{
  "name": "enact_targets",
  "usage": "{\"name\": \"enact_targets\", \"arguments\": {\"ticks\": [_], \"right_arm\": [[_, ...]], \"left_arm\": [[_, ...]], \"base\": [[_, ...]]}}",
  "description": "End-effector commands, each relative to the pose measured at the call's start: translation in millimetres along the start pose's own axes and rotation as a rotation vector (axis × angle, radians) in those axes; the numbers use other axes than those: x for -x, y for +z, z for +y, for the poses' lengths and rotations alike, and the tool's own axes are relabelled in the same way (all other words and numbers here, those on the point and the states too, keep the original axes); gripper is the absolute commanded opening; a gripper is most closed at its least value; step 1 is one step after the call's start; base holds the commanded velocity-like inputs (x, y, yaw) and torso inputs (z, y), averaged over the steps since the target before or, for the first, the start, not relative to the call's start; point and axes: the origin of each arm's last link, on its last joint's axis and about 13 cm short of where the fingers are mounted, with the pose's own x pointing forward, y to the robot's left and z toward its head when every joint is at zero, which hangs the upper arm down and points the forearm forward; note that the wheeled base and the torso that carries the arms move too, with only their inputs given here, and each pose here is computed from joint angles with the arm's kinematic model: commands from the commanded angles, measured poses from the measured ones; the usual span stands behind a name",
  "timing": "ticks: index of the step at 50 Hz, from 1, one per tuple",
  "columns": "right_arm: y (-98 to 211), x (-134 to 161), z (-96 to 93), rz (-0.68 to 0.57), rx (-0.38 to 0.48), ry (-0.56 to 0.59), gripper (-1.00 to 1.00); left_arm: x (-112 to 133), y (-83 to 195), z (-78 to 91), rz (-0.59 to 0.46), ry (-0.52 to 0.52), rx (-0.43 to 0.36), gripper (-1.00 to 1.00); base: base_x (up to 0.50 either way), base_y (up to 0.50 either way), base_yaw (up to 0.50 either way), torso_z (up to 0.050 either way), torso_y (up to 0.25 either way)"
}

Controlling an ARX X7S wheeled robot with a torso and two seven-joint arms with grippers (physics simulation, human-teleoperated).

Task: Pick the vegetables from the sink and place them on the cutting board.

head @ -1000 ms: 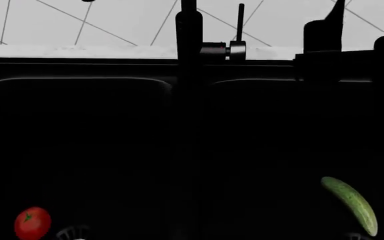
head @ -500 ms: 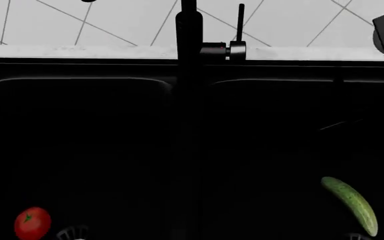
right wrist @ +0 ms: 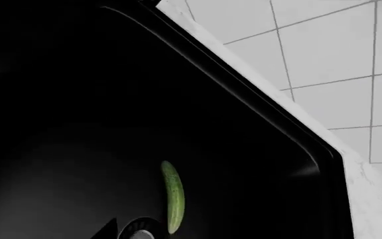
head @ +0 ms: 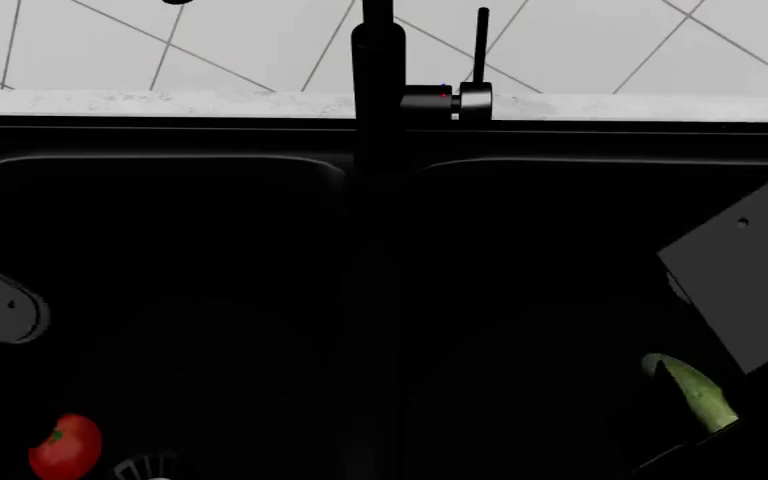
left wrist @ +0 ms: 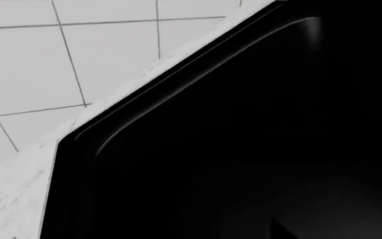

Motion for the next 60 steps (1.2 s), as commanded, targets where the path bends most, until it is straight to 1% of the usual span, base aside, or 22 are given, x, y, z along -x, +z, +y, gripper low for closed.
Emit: {"name": "enact_targets", "arguments": {"ticks": [1,3,8,11,12,13,14,16,21,27,36,40,48,52,60], "right_arm": [[-9,0,4.9,0.072,0.04,0.039,1.0],[-11,-2,5.9,0.077,0.045,0.038,1.0],[-12,-8,6.0,0.088,0.052,0.028,1.0],[-8,-10,3.3,0.092,0.05,-0.008,1.0],[-6,-12,2.5,0.09,0.047,-0.015,1.0],[-5,-12,2.0,0.086,0.044,-0.018,1.0],[-5,-14,3.8,0.087,0.048,-0.013,1.0],[-8,-18,5.7,0.093,0.057,-0.006,1.0],[-11,-25,9.3,0.106,0.06,-0.002,1.0],[-14,-35,8.3,0.111,0.046,-0.017,1.0],[-11,-54,5.1,0.093,0.012,-0.075,1.0],[-12,-58,7.4,0.094,0.009,-0.072,1.0],[-12,-58,10.2,0.096,0.02,-0.065,1.0],[-13,-61,12.8,0.095,0.022,-0.057,1.0],[-14,-59,13.0,0.101,0.034,-0.056,1.0]], "left_arm": [[-10,-11,-12.4,0.101,-0.068,-0.113,1.0],[-13,-14,-14.5,0.122,-0.08,-0.129,1.0],[-21,-16,-14.0,0.155,-0.075,-0.137,1.0],[-25,-18,-11.8,0.179,-0.06,-0.144,1.0],[-27,-20,-11.0,0.189,-0.047,-0.151,1.0],[-28,-22,-10.8,0.21,-0.027,-0.183,1.0],[-31,-24,-11.1,0.226,-0.021,-0.191,1.0],[-35,-28,-12.4,0.246,-0.025,-0.207,1.0],[-48,-37,-13.7,0.302,-0.041,-0.204,1.0],[-57,-43,-19.4,0.347,-0.068,-0.229,1.0],[-67,-48,-23.3,0.39,-0.087,-0.244,1.0],[-74,-53,-23.8,0.408,-0.083,-0.243,1.0],[-83,-57,-23.4,0.427,-0.07,-0.231,1.0],[-92,-58,-24.6,0.429,-0.067,-0.216,1.0],[-100,-59,-37.0,0.414,-0.125,-0.217,1.0]], "base": [[0.0,0.0,0.0,0.0,0.0],[0.0,0.0,0.0,0.0,0.0],[0.0,0.0,0.0,0.0,0.0],[0.0,0.0,0.0,0.0,0.0],[0.0,0.0,0.0,0.0,0.0],[0.0,0.0,0.0,0.0,0.0],[0.0,0.0,0.0,0.0,0.0],[0.0,0.0,0.0,0.0,0.0],[0.0,0.0,0.0,0.0,0.0],[0.0,0.0,0.0,0.0,0.0],[0.0,0.0,0.0,0.0,0.0],[0.0,0.0,0.0,0.0,0.0],[0.0,0.0,0.0,0.0,0.0],[0.0,0.0,0.0,0.0,0.0],[0.0,0.0,0.0,0.0,0.0]]}}
